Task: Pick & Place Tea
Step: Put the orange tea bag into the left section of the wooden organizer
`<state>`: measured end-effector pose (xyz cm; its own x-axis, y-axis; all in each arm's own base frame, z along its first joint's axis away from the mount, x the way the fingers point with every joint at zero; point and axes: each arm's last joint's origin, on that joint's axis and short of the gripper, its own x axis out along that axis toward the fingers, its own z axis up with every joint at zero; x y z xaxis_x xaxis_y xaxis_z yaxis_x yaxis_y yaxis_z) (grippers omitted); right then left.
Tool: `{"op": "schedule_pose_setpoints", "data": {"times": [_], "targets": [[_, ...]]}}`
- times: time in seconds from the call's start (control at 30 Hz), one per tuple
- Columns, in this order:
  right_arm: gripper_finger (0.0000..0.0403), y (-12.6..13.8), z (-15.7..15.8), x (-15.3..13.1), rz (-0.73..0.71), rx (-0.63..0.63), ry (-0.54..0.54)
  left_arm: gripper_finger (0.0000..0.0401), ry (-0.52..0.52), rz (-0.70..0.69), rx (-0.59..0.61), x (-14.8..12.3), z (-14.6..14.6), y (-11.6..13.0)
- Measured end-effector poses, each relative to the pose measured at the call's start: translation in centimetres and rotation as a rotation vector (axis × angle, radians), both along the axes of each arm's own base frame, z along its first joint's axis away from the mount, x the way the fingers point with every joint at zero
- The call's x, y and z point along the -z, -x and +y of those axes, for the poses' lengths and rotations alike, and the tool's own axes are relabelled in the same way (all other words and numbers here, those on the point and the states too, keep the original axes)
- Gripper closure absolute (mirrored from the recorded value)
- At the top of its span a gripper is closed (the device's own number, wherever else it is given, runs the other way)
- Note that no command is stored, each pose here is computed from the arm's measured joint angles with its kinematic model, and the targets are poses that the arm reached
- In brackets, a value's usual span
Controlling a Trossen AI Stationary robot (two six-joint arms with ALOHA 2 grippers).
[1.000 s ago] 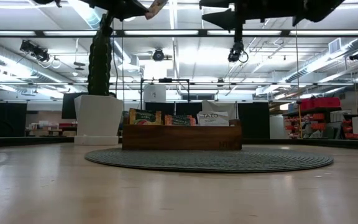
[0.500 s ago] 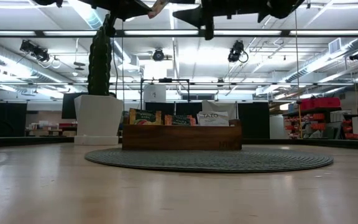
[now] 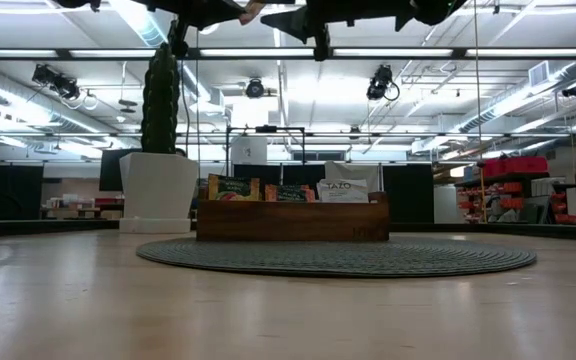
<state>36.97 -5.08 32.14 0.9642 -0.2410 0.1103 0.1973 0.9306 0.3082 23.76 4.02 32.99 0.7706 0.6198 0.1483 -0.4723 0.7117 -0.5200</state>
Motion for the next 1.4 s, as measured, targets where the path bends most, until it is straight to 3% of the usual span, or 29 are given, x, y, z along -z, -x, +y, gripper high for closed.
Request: {"op": "schedule_pose_setpoints", "data": {"times": [0.17,0.43,0.67,0.87,1.2,1.4], "targets": [[0.0276,0.0,-0.1,0.0,0.008,0.024,-0.003,0.0392,-0.001,0.004,0.004,0.0,0.0,0.0],[0.0392,0.0,-0.1,0.0,0.003,0.024,-0.016,0.0392,-0.003,0.004,0.020,0.0,0.0,0.0],[0.0399,0.1,-0.1,-0.1,0.000,0.022,-0.059,0.0387,-0.003,0.010,0.029,0.1,-0.1,-0.1],[0.0401,1.5,-0.1,-1.2,0.059,0.028,-0.053,0.0352,-0.023,0.023,0.089,0.1,-0.2,-0.1],[0.0402,5.5,0.2,-2.3,0.319,0.013,-0.031,0.0294,-0.082,0.084,0.130,0.1,-0.4,0.2],[0.0403,7.0,0.7,-1.6,0.479,-0.086,-0.073,0.0287,-0.082,0.163,0.259,0.4,-0.4,0.4]]}}
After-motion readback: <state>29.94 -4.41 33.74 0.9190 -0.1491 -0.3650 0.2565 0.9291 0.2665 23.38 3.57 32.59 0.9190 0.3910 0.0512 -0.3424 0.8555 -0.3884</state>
